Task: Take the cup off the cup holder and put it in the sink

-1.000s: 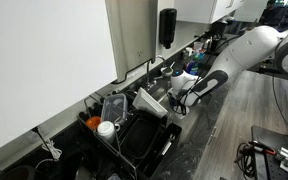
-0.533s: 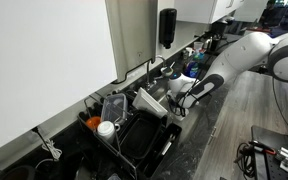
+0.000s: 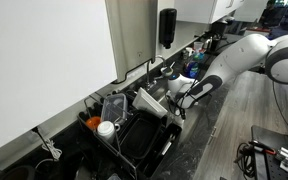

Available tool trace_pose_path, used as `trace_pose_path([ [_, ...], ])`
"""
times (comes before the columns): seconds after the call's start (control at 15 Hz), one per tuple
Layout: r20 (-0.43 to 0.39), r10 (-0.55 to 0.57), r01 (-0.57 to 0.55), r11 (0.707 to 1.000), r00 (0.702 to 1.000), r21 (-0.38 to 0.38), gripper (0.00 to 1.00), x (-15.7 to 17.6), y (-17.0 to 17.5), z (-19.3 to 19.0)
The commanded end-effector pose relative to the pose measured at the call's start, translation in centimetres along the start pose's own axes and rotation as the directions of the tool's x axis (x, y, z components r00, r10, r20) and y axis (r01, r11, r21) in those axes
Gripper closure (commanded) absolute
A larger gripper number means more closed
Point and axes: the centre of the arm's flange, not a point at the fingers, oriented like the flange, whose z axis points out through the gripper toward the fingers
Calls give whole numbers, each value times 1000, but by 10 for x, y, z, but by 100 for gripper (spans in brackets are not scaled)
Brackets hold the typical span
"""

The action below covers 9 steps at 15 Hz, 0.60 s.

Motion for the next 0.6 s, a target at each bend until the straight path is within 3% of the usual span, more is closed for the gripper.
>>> trace_pose_path([
  [0.0,0,-13,13,1000,1000,-23,15,-2,0,-17],
  [0.13,-12,-15,14,999,1000,-39,2,-8,-2,-39],
  [0.53,-119,5,-14,997,993,-77,0,-52,-10,-147],
])
